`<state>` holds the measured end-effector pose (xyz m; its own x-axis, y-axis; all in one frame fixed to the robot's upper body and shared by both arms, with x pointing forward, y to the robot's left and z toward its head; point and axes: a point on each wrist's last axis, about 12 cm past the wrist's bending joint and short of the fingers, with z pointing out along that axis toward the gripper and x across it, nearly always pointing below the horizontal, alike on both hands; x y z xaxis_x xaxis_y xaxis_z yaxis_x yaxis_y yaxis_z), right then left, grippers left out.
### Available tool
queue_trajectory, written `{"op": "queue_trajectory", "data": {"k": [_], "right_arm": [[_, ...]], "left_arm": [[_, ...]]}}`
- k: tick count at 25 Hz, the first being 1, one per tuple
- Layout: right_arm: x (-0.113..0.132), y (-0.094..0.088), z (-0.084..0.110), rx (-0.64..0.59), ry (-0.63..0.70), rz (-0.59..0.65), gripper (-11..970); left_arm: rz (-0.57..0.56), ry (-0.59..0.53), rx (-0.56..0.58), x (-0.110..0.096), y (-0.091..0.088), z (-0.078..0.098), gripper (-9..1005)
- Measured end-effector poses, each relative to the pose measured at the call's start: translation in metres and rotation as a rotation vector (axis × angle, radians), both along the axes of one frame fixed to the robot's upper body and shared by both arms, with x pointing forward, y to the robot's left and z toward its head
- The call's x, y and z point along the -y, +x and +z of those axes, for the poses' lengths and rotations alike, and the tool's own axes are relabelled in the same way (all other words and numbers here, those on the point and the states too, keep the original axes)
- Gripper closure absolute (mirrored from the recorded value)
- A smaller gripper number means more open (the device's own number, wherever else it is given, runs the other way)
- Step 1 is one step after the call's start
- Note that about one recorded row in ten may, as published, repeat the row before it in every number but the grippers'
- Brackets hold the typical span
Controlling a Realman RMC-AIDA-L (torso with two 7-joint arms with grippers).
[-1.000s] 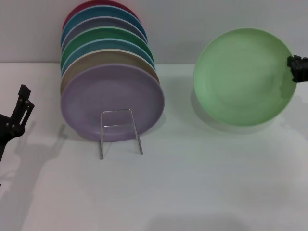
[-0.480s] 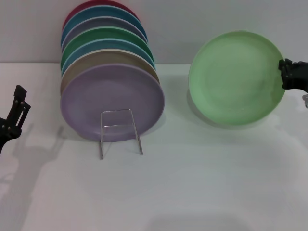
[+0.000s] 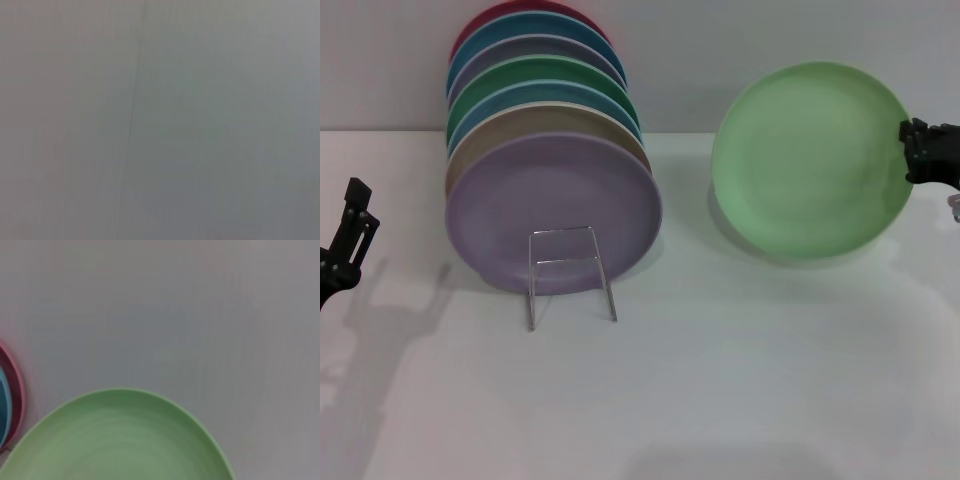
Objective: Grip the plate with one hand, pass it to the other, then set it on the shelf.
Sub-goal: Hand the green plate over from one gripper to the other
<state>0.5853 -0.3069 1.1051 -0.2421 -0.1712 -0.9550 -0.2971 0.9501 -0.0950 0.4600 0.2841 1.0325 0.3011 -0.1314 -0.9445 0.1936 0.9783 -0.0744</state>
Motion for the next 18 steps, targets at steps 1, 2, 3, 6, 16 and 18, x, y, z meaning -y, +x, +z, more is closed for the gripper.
{"op": "queue_trajectory", "data": {"k": [1, 2, 3, 6, 16, 18], "right_arm": [[-0.001, 0.0, -0.001, -0.002, -0.004, 0.003, 917], [-0.002, 0.0, -0.001, -0.004, -0.005, 0.004, 916], [-0.002, 0.0, -0.003, -0.006, -0.01, 0.001, 916], [-0.001, -0.001, -0.003, -0.007, -0.013, -0.006, 914], [-0.008, -0.002, 0.01, 0.057, -0.181, 0.001, 909], [-0.012, 0.0, 0.017, 0.088, -0.26, -0.002, 907]], "left_arm": [[0.0, 0.0, 0.0, 0.0, 0.0, 0.0, 196], [-0.001, 0.001, 0.0, 0.0, 0.0, 0.0, 196], [-0.008, 0.003, 0.0, 0.001, 0.0, 0.0, 196], [-0.012, 0.005, 0.002, 0.002, 0.001, 0.0, 197], [-0.025, 0.014, 0.006, 0.004, 0.002, 0.001, 197], [-0.027, 0.013, 0.008, 0.004, 0.001, 0.001, 197]]}}
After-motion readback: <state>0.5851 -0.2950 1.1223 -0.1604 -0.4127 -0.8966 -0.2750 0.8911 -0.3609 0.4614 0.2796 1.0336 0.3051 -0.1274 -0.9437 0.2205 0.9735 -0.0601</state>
